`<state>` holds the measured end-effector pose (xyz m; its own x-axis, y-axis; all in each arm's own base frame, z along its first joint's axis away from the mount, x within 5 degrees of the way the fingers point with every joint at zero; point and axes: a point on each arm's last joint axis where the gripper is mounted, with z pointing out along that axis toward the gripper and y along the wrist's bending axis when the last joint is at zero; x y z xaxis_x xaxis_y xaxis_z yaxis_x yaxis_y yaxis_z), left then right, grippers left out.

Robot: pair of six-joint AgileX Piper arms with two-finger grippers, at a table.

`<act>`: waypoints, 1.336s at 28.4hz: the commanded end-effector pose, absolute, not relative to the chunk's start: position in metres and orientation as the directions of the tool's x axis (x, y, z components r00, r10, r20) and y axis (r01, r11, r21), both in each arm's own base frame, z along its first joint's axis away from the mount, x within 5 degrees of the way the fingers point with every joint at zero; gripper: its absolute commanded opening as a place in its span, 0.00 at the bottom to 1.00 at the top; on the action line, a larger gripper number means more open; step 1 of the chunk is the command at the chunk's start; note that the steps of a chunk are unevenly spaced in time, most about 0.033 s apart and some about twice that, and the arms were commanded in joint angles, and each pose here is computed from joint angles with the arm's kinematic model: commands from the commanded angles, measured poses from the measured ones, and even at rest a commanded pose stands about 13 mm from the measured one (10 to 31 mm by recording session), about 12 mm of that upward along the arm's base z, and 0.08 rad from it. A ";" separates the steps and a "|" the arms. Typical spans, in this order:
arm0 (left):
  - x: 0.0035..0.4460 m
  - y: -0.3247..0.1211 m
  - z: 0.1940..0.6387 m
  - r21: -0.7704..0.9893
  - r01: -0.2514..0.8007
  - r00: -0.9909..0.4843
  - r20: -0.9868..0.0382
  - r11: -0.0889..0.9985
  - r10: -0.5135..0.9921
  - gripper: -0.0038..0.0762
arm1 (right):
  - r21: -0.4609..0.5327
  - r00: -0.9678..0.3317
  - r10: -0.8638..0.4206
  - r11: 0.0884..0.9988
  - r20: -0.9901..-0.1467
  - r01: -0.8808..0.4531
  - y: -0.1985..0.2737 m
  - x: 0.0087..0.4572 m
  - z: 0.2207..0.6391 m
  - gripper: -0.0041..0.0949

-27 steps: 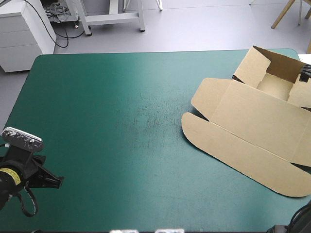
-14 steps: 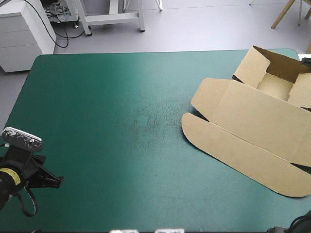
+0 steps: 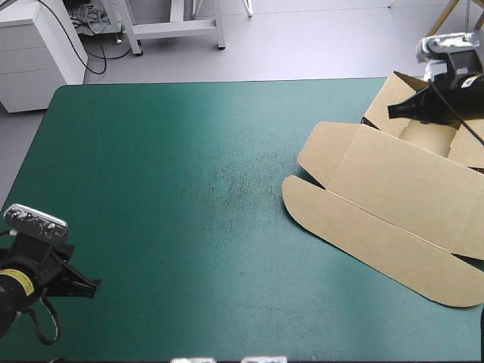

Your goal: Fold the box

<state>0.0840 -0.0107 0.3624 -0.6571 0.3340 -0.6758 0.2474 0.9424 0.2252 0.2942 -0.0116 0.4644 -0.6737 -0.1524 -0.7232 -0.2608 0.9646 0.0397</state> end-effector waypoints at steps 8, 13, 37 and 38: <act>0.045 0.007 0.328 0.202 0.232 -0.577 -0.759 0.951 0.302 0.04 | -0.063 -0.561 -0.197 0.966 -0.804 -0.249 0.007 0.190 0.415 0.04; 0.035 0.008 0.313 0.166 0.247 -0.570 -0.772 0.955 0.282 0.04 | -0.064 -0.567 -0.203 0.965 -0.798 -0.256 0.010 0.145 0.384 0.04; 0.037 0.003 0.274 0.134 0.283 -0.609 -0.740 0.950 0.286 0.04 | -0.035 -0.520 -0.173 0.964 -0.836 -0.265 0.020 0.053 0.308 0.04; 0.037 0.003 0.274 0.134 0.283 -0.609 -0.740 0.950 0.286 0.04 | -0.034 -0.522 -0.174 0.963 -0.835 -0.266 0.020 0.053 0.308 0.04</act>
